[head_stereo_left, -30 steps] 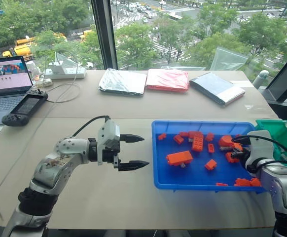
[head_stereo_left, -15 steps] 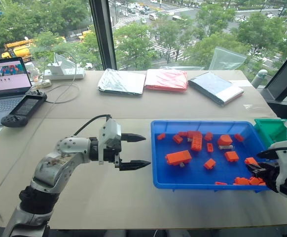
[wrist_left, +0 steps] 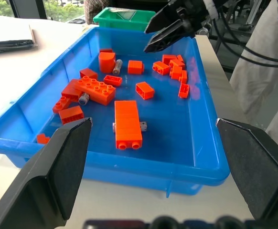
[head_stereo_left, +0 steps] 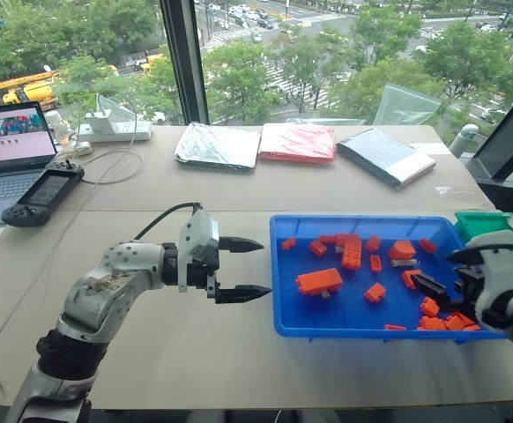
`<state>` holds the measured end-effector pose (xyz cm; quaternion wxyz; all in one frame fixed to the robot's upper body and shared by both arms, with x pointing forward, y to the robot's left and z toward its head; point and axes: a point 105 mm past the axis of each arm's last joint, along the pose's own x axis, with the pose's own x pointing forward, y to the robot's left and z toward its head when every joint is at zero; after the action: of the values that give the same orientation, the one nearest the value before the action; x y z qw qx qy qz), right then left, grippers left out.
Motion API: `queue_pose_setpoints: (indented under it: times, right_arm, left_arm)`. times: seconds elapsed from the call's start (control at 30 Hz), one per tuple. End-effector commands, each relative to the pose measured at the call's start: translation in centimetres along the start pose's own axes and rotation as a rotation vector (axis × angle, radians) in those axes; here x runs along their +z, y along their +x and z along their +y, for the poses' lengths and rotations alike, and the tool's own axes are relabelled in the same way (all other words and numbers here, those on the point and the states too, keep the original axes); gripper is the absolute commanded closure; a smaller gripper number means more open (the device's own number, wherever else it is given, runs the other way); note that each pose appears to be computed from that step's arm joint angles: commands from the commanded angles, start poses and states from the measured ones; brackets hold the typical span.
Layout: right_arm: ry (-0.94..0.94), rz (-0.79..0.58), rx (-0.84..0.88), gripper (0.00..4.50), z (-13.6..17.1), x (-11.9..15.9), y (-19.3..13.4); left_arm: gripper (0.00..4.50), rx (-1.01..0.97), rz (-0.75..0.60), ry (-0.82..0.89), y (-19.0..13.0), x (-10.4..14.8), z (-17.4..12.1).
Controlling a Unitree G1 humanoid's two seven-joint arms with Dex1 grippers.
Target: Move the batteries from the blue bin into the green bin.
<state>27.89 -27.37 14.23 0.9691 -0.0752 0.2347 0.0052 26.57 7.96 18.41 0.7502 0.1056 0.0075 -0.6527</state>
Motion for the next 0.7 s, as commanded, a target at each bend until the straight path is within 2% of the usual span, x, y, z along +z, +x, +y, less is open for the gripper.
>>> queue_pose_setpoints:
  times: [0.03, 0.37, 0.7]
  right_arm:
    - [0.045, -0.046, -0.074, 0.04, -0.9, 0.1, 2.1]
    - [-0.018, -0.018, -0.07, 0.04, -1.0, -0.8, 4.8]
    - [0.022, -0.019, -0.005, 0.04, -0.2, -0.7, 6.1]
  left_arm:
    - [0.0, 0.004, -0.013, 0.02, 0.0, 0.6, -0.1]
    - [0.0, 0.025, -0.016, 0.015, -0.2, 0.7, -0.1]
    - [0.0, 0.034, -0.026, 0.009, -0.2, 0.8, -0.1]
